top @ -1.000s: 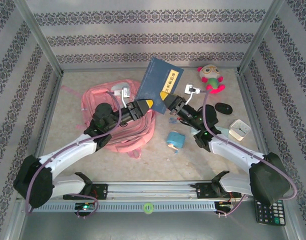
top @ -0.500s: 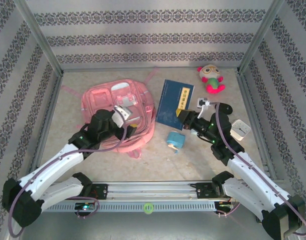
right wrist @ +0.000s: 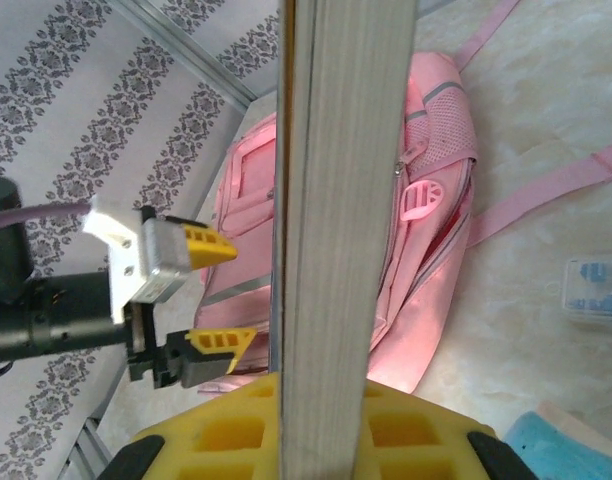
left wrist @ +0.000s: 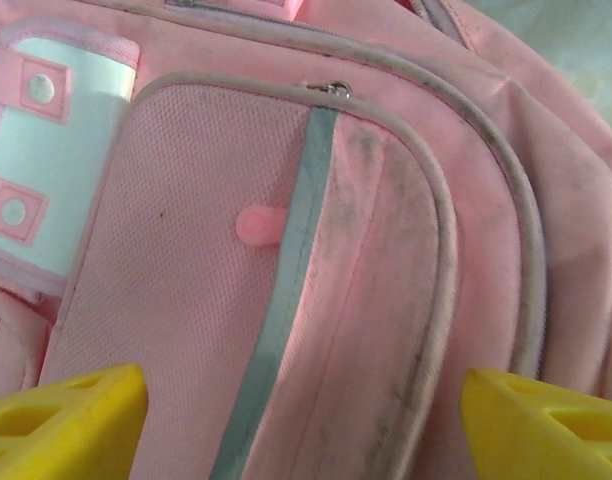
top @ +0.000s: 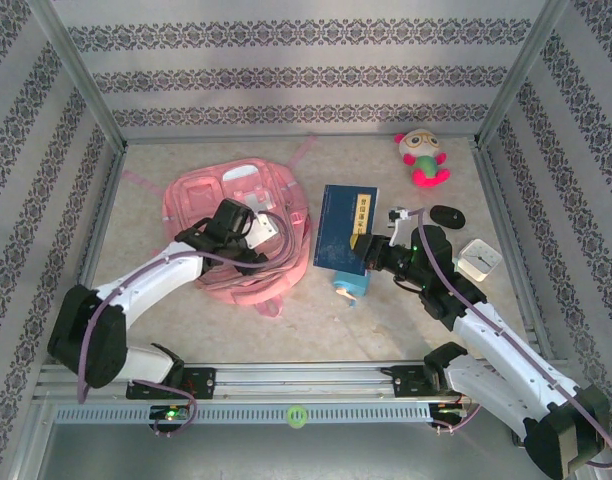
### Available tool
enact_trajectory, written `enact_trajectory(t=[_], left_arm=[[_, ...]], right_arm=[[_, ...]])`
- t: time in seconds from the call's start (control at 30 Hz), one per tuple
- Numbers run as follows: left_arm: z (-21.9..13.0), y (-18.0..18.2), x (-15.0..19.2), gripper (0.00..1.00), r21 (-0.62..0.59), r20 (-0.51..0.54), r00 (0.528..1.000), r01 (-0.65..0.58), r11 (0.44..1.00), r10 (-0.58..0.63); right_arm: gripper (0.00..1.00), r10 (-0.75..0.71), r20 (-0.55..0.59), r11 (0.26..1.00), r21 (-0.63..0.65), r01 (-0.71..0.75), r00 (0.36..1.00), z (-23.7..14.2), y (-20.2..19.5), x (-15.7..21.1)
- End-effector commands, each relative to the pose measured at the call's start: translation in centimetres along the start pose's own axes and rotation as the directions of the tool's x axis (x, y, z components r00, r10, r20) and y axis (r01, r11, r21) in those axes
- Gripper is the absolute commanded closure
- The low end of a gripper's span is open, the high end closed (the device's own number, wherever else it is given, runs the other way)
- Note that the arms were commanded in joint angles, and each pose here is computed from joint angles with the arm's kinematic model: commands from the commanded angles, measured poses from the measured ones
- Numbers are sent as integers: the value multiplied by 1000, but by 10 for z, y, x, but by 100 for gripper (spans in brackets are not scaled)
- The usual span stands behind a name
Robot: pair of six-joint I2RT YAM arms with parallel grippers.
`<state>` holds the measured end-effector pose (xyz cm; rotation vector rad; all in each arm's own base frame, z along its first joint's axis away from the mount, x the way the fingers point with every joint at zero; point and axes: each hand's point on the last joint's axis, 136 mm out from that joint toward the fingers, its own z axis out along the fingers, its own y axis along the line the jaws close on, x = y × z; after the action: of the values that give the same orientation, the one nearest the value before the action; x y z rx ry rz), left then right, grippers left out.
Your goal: Pack the student bag
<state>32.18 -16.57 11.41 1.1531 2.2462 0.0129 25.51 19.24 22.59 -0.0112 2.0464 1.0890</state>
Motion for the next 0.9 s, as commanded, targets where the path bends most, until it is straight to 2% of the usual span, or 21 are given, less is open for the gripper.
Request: enact_trajectory(t=[0.0, 0.1, 0.23, 0.27, 0.37, 0.5, 0.57, 0.7, 0.77, 0.87], left_arm=[[7, 2, -4, 15, 21, -1, 1000, -21, 1000, 21], [18, 3, 7, 10, 17, -41, 999, -27, 999, 28], [34, 12, 20, 14, -14, -104, 995, -3, 1000, 2], [36, 14, 21, 20, -25, -116, 993, 6, 1000, -9], [33, 14, 17, 50, -14, -110, 993, 29, 999, -30], [-4, 18, -16, 90, 5, 8, 993, 115, 993, -115], [-27, 21, -32, 98, 10, 76, 985, 154, 988, -154], [-64, 29, -58, 100, 17, 200, 954, 224, 974, -223], [-75, 33, -65, 100, 22, 224, 939, 264, 964, -262], [-91, 44, -75, 100, 22, 256, 910, 332, 943, -327]], right_arm=[[100, -44, 14, 997, -62, 45, 999, -1, 15, -4], [100, -49, 8, 996, -69, 49, 999, -1, 16, -2], [100, -49, -5, 994, -99, 49, 999, 0, 19, 1], [100, -47, -8, 994, -98, 46, 999, 0, 19, 2], [100, -36, -3, 996, -84, 36, 999, -1, 15, 2], [100, 77, 79, 997, -3, -77, 994, -6, -3, -9], [100, 140, 94, 990, -10, -140, 986, -7, -4, -9], [100, 201, 37, 979, -26, -200, 979, 1, 7, 8], [100, 240, 19, 971, -10, -240, 971, 5, 7, 15], [100, 374, 65, 924, 56, -378, 925, 11, -7, 24]])
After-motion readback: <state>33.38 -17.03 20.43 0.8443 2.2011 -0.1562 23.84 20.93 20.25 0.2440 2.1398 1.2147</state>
